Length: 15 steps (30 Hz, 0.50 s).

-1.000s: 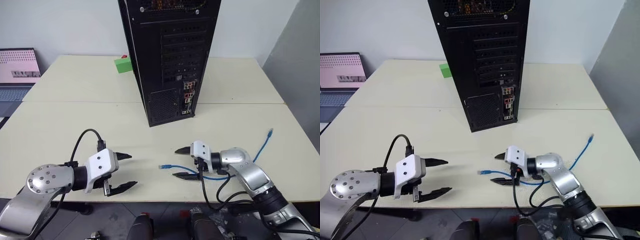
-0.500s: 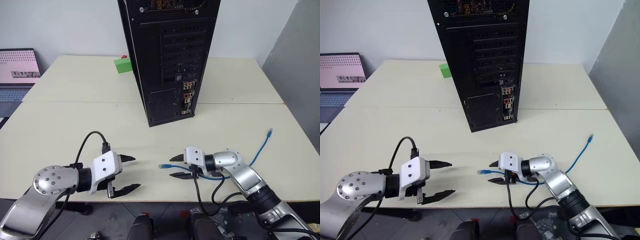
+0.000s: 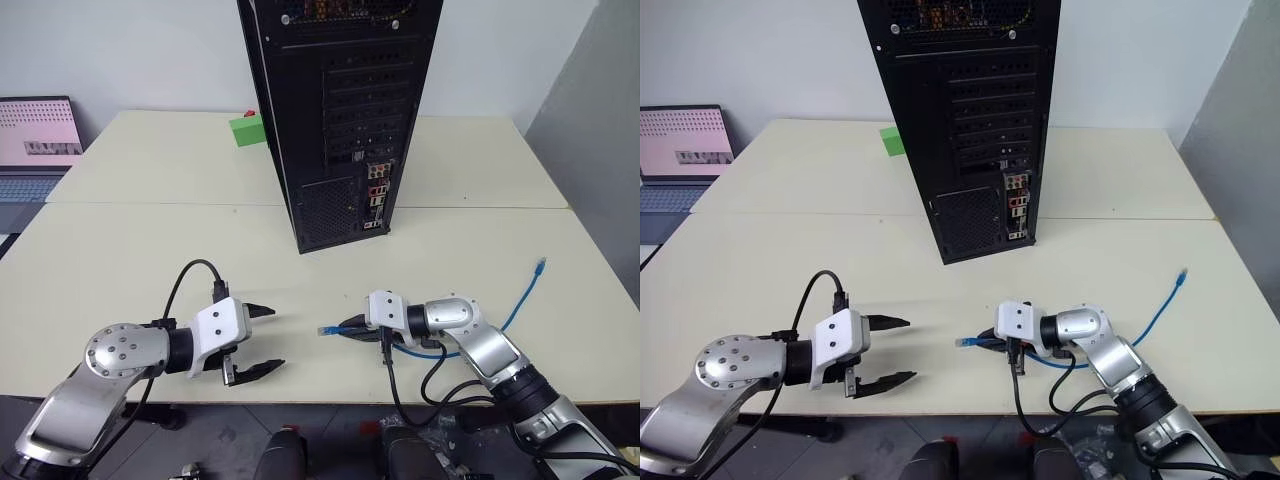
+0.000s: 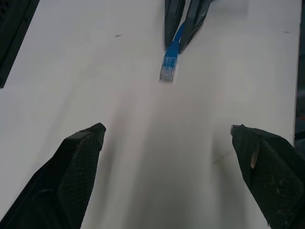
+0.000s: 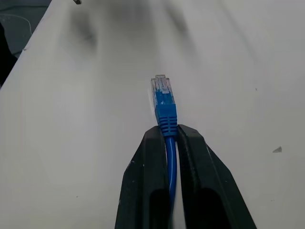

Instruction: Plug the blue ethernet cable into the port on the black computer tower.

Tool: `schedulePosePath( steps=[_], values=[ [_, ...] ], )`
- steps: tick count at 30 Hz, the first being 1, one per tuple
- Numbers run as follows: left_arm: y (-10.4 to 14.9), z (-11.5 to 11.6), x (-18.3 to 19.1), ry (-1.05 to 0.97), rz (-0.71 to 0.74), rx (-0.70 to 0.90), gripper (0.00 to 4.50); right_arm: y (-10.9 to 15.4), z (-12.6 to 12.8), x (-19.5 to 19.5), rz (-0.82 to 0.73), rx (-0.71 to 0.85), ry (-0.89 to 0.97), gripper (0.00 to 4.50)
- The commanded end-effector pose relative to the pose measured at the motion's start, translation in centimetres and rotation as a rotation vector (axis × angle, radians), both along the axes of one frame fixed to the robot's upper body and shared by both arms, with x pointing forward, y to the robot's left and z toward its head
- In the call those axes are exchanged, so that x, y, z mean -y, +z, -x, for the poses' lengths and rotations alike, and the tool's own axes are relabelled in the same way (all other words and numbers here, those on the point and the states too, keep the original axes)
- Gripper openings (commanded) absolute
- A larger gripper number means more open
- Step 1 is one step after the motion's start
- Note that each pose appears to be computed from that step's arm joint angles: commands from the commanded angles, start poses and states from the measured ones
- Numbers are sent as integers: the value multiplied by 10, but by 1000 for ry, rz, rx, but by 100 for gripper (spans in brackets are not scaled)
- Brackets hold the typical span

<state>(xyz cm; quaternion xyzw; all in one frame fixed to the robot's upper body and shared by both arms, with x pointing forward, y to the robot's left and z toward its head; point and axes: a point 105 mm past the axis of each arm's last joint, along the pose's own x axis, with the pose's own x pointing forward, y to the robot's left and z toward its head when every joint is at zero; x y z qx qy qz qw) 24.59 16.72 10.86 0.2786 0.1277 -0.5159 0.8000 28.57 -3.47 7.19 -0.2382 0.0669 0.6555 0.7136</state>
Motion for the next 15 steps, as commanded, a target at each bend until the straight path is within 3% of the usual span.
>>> schedulePosePath(
  steps=[1, 7, 15],
  values=[
    [2, -11, 12, -25, 36, 22, 450, 23, 2, -8, -49, 29, 37, 5],
    [-2, -27, 26, -45, 73, 19, 450, 24, 0, -11, -43, 31, 34, 4],
    [-6, -30, 41, -124, 97, -10, 450, 25, -1, -12, -45, 40, 29, 4]
  ],
)
